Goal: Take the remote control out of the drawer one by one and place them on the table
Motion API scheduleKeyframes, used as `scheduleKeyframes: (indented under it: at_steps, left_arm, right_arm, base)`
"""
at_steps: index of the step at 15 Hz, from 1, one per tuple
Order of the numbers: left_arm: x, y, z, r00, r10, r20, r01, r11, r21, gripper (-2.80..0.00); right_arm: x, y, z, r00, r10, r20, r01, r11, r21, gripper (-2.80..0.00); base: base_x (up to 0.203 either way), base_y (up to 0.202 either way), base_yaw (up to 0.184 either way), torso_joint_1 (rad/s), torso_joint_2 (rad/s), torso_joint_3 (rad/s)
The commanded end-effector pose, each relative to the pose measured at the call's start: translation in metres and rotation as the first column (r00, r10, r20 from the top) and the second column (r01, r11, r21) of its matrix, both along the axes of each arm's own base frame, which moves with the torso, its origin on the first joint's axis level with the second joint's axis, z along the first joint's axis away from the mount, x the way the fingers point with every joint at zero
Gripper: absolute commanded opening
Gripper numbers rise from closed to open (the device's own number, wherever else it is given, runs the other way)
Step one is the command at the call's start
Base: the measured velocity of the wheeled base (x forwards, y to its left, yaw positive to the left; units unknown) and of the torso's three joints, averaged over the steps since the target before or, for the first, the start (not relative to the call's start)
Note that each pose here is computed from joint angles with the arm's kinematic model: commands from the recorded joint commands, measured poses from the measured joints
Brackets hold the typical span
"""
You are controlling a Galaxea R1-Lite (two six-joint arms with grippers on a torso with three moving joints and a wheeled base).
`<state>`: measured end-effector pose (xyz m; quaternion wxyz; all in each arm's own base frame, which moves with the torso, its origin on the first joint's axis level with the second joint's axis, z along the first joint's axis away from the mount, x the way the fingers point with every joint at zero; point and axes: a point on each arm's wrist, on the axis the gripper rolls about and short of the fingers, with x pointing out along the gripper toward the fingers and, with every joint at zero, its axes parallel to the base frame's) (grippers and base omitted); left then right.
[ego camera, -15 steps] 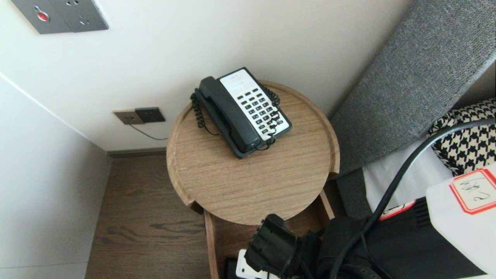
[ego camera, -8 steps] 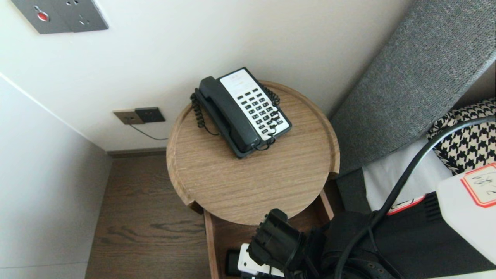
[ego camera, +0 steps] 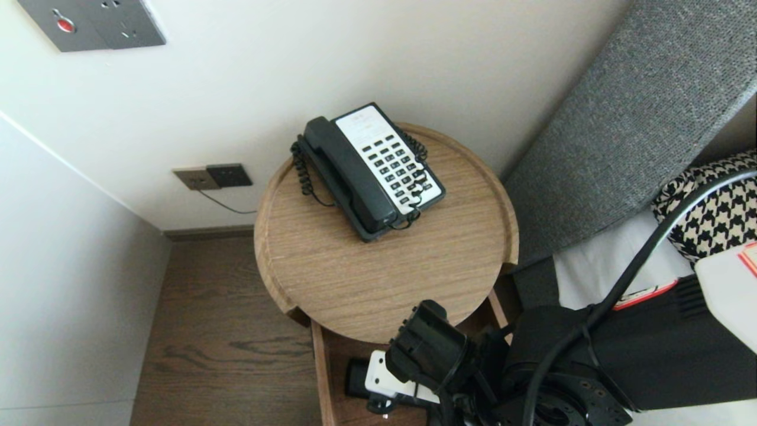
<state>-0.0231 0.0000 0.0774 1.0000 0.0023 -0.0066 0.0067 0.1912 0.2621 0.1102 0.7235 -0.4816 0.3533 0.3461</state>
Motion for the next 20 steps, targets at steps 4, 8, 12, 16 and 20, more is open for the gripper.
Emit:
scheduleKeyframes:
  at_steps: [4,8,12,16,20]
  left_arm:
    - [0.0,0.0,0.0,1.0,0.0,0.002,0.0,1.0,0.0,-2.8]
    - [0.0,0.0,0.0,1.0,0.0,0.002,0.0,1.0,0.0,-2.8]
    - [0.0,0.0,0.0,1.0,0.0,0.002,0.0,1.0,0.0,-2.8]
    - [0.0,0.0,0.0,1.0,0.0,0.002,0.0,1.0,0.0,-2.8]
    - [0.0,0.0,0.0,1.0,0.0,0.002,0.0,1.0,0.0,-2.8]
  right_arm:
    - [0.003,-0.003,0.012,0.999,-0.019,0.037,0.018,1.0,0.024,-2.8]
    - [0.0,-0.007,0.024,0.998,-0.031,0.064,0.027,0.998,0.051,-2.8]
    - [-0.005,-0.014,0.029,0.996,-0.037,0.077,0.033,0.998,0.055,-2.8]
    - [-0.01,-0.022,0.022,0.997,-0.043,0.07,0.041,0.999,0.018,-2.8]
    - [-0.011,-0.024,0.011,0.998,-0.042,0.046,0.043,0.999,-0.017,-2.8]
  base:
    - [0.0,0.0,0.0,0.0,0.0,0.0]
    - [0.0,0.0,0.0,0.0,0.0,0.0]
    - [0.0,0.0,0.0,0.0,0.0,0.0]
    - [0.0,0.0,0.0,0.0,0.0,0.0]
    - [0.0,0.0,0.0,0.0,0.0,0.0]
